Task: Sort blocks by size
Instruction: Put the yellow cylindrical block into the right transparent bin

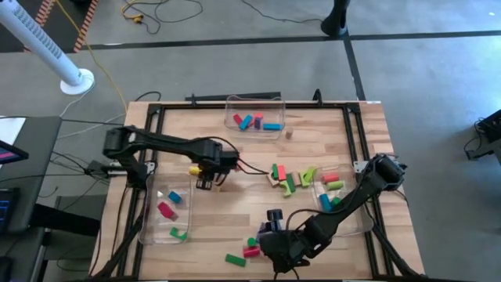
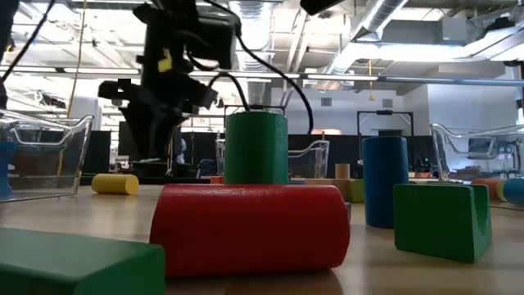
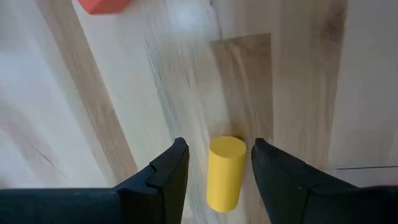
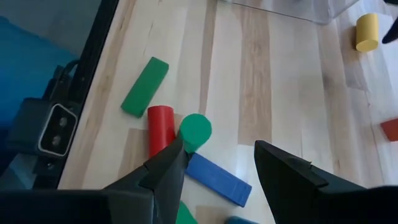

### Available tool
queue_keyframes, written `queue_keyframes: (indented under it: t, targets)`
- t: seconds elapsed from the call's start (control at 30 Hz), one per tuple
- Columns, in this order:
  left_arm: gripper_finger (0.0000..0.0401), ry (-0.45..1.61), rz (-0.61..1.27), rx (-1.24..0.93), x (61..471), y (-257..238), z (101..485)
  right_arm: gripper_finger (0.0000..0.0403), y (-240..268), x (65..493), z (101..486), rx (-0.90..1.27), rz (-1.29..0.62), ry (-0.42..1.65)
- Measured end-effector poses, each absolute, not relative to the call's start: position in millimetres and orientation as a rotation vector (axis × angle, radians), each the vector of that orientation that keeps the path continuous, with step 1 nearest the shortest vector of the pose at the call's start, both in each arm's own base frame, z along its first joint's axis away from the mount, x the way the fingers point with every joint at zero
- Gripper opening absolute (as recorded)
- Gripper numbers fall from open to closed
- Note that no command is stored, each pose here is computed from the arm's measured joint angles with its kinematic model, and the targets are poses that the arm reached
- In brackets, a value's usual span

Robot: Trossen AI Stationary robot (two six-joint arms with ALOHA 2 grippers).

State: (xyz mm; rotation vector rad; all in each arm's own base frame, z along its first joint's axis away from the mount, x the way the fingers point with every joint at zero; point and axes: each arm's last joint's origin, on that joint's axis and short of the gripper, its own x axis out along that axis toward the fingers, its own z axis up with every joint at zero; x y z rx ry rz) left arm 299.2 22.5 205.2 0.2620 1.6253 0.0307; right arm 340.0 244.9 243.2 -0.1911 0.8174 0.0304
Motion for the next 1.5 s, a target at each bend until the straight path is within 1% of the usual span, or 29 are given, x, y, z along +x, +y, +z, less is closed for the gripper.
queue_keyframes:
  t: [0.17, 0.4, 0.67, 0.87, 1.0, 1.07, 1.27, 1.5]
  targets:
    - [0.0167, 1.669, 0.061, 0.22, 310, 32, 196, 0.0221, 247, 339, 243, -0.194, 0.036, 0.817]
    - [0.0167, 1.701, 0.146, 0.133, 308, 39, 191, 0.0221, 243, 337, 231, -0.2, 0.023, 0.841]
    - [0.0167, 1.717, 0.15, 0.111, 306, 38, 190, 0.0221, 233, 341, 223, -0.164, -0.019, 0.855]
    - [0.0167, 1.789, 0.112, 0.117, 293, 40, 174, 0.0221, 229, 343, 223, -0.16, -0.029, 0.856]
    - [0.0167, 1.844, 0.189, 0.183, 282, 46, 162, 0.0221, 229, 343, 223, -0.16, -0.029, 0.856]
    - [0.0167, 1.855, 0.196, 0.18, 279, 46, 159, 0.0221, 229, 343, 223, -0.16, -0.029, 0.857]
    - [0.0167, 1.795, 0.124, 0.173, 284, 44, 154, 0.0221, 226, 345, 223, -0.155, -0.037, 0.856]
    - [0.0167, 1.78, 0.217, 0.257, 283, 48, 158, 0.0221, 227, 345, 223, -0.154, -0.036, 0.855]
